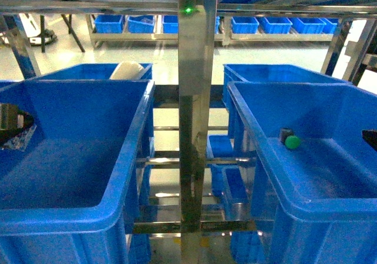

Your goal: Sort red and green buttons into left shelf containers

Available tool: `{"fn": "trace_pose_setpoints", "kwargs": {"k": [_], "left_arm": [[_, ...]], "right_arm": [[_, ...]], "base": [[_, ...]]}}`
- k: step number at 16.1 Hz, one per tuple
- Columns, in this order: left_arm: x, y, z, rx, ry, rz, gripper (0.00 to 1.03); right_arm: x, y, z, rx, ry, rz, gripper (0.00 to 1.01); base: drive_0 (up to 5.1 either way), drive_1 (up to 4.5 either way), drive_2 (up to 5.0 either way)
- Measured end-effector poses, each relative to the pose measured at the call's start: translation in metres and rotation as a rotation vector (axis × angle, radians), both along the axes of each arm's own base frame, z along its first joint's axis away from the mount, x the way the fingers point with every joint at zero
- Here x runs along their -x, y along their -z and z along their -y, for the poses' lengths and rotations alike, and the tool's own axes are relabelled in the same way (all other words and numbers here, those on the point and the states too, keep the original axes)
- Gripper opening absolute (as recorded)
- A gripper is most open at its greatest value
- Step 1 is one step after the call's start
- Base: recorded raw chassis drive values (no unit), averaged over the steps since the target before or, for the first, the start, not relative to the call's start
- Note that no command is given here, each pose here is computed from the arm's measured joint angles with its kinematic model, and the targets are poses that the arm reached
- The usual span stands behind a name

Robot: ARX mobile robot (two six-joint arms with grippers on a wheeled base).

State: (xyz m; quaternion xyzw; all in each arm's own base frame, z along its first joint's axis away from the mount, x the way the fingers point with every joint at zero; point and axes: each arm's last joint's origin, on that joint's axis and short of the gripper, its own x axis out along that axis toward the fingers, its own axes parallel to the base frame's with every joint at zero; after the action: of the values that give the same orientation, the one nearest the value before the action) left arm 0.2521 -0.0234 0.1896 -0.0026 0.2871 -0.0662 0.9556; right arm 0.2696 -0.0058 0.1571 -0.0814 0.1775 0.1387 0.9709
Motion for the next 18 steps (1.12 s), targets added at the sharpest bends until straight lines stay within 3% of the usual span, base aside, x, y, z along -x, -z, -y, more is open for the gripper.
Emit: {"fn": "trace_pose_setpoints", "kwargs": {"k": [3, 6, 9, 14, 17, 18], "left_arm": [[-0.011, 0.025, -0.029, 0.001, 0.008, -0.106, 0.29], [-0.020, 0.038, -0.061, 0.006, 0.030, -0.154, 0.29], [-0.027, 0.051, -0.085, -0.041, 0.065, -0.218, 0.29], [-0.028, 0.048, -0.081, -0.087, 0.127, -0.242, 0.29], [-0.029, 0.044, -0.044, -0.069, 0.245, -0.287, 0.29], [-0.030, 0.044, -0.030, -0.114, 0.260, -0.282, 0.29]], "right_arm": [[0.000, 0.000, 0.000, 0.000, 0.000, -0.001, 0.98], [0.000, 0.000, 0.000, 0.000, 0.000, 0.000, 0.98], [0.000, 0.000, 0.000, 0.000, 0.000, 0.000, 0.98], [0.000, 0.000, 0.000, 0.000, 0.000, 0.000, 0.98], [0.000, 0.000, 0.000, 0.000, 0.000, 0.000, 0.98], [0.000, 0.000, 0.000, 0.000, 0.000, 0.000, 0.98]], "base": [[0.0, 0.00, 0.0], [0.0, 0.00, 0.0], [0.0, 0.00, 0.0], [0.0, 0.00, 0.0], [0.0, 0.00, 0.0], [0.0, 0.00, 0.0]]}}
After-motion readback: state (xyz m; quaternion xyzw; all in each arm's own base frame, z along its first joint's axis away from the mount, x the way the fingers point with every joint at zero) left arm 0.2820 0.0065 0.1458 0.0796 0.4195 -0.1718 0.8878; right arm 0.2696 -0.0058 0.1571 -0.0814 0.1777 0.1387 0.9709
